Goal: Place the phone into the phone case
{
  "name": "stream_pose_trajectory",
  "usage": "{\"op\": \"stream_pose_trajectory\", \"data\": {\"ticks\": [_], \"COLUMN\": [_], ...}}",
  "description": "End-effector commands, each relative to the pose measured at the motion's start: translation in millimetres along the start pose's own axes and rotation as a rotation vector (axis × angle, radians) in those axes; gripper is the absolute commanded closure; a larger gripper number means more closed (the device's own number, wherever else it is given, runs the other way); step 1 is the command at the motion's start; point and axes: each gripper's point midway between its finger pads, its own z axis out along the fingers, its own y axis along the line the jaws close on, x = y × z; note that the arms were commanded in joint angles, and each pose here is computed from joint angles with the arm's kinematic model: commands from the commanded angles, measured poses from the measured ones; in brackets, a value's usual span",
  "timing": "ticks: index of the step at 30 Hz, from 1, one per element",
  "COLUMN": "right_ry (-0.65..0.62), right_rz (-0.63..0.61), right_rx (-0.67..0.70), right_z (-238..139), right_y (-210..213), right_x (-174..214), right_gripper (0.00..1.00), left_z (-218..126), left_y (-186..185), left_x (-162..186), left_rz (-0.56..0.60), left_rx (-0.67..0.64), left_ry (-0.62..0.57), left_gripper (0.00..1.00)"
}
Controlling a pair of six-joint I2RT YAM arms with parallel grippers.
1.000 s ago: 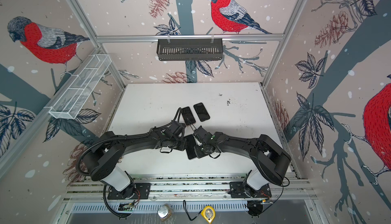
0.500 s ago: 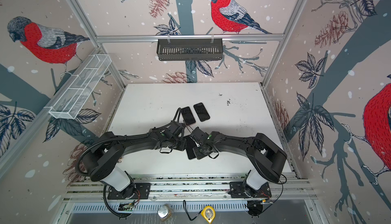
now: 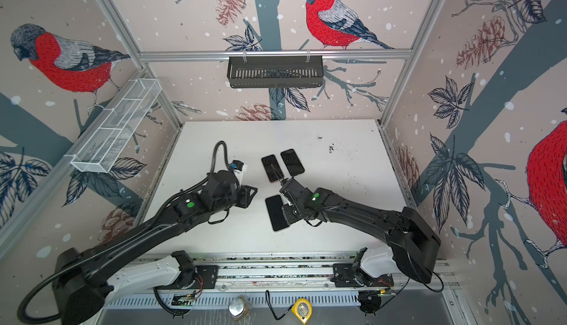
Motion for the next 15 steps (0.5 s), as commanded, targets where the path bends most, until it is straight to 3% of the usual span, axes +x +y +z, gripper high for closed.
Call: {"op": "stream_pose_trajectory", "data": {"ticks": [1, 2, 3, 10, 15], "right_ry": [0.026, 0.041, 0.054, 0.122, 0.149], "right_rz": [0.0, -0.007, -0.01, 0.0, 0.024], "right_rx": [-0.024, -0.018, -0.01, 0.057, 0.122], "right_z": [13.0, 18.2, 22.6, 48.4, 59.3], "right_y": [12.0, 14.1, 15.4, 17.1, 8.1], "right_x": [5.4, 8.2, 10.5, 20.5, 26.4], "right_gripper": [0.57, 0.56, 0.54, 0.51, 0.51], "left_z": [-36.0, -47.0, -58.5, -113.1, -127.1], "left_y": [27.1, 32.5, 37.0, 60.0, 64.4], "left_x": [-15.5, -17.6, -19.7, -21.3, -22.3], "left_rz": [-0.028, -0.051, -0.066, -0.133, -0.146], "left_rx": [-0.097, -0.109, -0.114, -0.13, -0.099], "left_ry": [-0.148, -0.181, -0.215, -0.361, -0.447], "left_gripper": [0.39, 0.11, 0.02, 0.02, 0.02]}}
